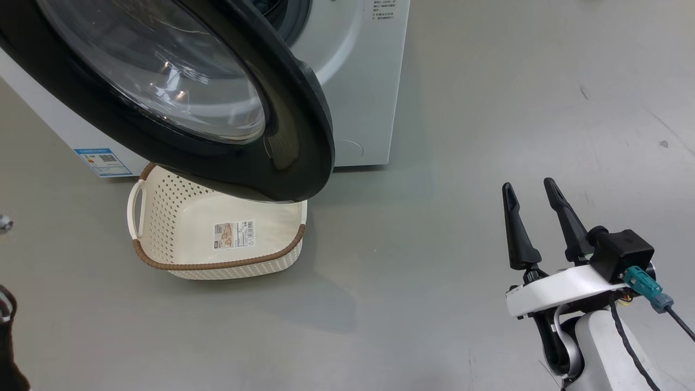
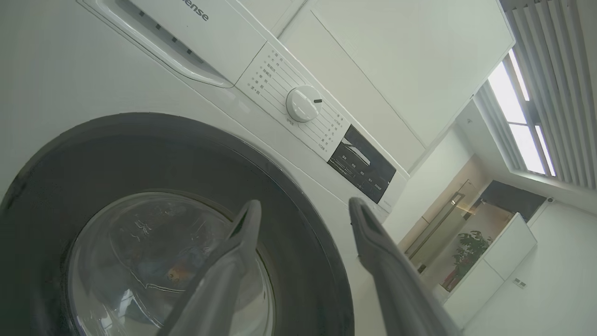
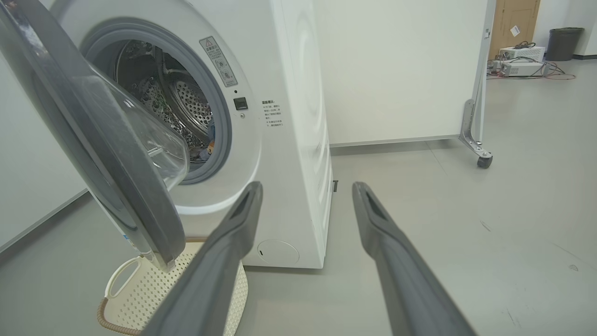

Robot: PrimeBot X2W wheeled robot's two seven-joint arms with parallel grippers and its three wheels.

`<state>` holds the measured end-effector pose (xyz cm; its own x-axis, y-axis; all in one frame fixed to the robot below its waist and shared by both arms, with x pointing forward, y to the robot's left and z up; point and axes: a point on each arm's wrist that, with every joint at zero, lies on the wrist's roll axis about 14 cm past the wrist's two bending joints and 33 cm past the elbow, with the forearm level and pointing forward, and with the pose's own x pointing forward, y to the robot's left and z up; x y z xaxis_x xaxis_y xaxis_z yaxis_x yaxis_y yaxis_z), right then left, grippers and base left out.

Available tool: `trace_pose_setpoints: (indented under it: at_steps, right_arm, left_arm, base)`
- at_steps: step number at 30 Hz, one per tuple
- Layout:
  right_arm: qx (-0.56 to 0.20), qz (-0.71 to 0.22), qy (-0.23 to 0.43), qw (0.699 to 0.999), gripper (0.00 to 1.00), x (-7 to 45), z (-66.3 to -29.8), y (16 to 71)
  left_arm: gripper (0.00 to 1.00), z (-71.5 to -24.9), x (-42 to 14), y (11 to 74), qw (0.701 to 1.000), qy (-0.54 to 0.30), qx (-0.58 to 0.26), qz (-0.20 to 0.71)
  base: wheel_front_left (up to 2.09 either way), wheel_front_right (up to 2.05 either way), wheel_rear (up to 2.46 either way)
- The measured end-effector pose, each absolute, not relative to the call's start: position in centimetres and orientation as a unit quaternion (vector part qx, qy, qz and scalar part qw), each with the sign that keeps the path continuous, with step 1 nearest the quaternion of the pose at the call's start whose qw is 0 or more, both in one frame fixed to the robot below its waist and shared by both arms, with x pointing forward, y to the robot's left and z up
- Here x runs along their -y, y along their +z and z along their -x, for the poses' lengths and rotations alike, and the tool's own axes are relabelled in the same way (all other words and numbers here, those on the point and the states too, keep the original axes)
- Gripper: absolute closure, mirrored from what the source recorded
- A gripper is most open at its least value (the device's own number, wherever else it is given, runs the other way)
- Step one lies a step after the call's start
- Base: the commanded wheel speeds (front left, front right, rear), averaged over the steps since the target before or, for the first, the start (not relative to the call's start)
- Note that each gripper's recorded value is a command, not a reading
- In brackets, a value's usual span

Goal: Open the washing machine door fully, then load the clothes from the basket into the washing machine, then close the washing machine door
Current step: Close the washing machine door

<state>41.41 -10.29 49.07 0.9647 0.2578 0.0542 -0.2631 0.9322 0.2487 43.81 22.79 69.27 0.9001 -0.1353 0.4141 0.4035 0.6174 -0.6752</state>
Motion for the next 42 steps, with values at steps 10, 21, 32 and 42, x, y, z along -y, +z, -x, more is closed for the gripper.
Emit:
trace_pose_setpoints:
  at_steps: [10, 21, 32, 42]
  right_arm:
    - [0.01, -0.129, 0.134, 0.982, 0.0, 10.2, -41.7, 49.0]
    - [0.011, -0.13, 0.134, 0.982, 0.0, 10.2, -41.8, 49.0]
    - [0.014, -0.13, 0.133, 0.982, 0.0, 10.3, -41.8, 49.2]
    - [0.021, -0.125, 0.132, 0.983, 0.0, 10.4, -41.6, 49.7]
  left_arm:
    - [0.0, -43.6, -21.2, 67.3, 0.945, -0.134, 0.155, 0.254]
    - [0.0, -42.6, -21.1, 58.9, 0.984, -0.09, 0.095, 0.124]
    - [0.0, -40.8, -21.6, 52.6, 0.993, -0.054, 0.049, 0.093]
    - [0.0, -39.5, -21.2, 49.0, 0.996, -0.028, 0.007, 0.085]
  base:
    - [0.0, 0.0, 0.0]
    - [0.0, 0.0, 0.0]
    - [0.0, 0.0, 0.0]
    - [0.0, 0.0, 0.0]
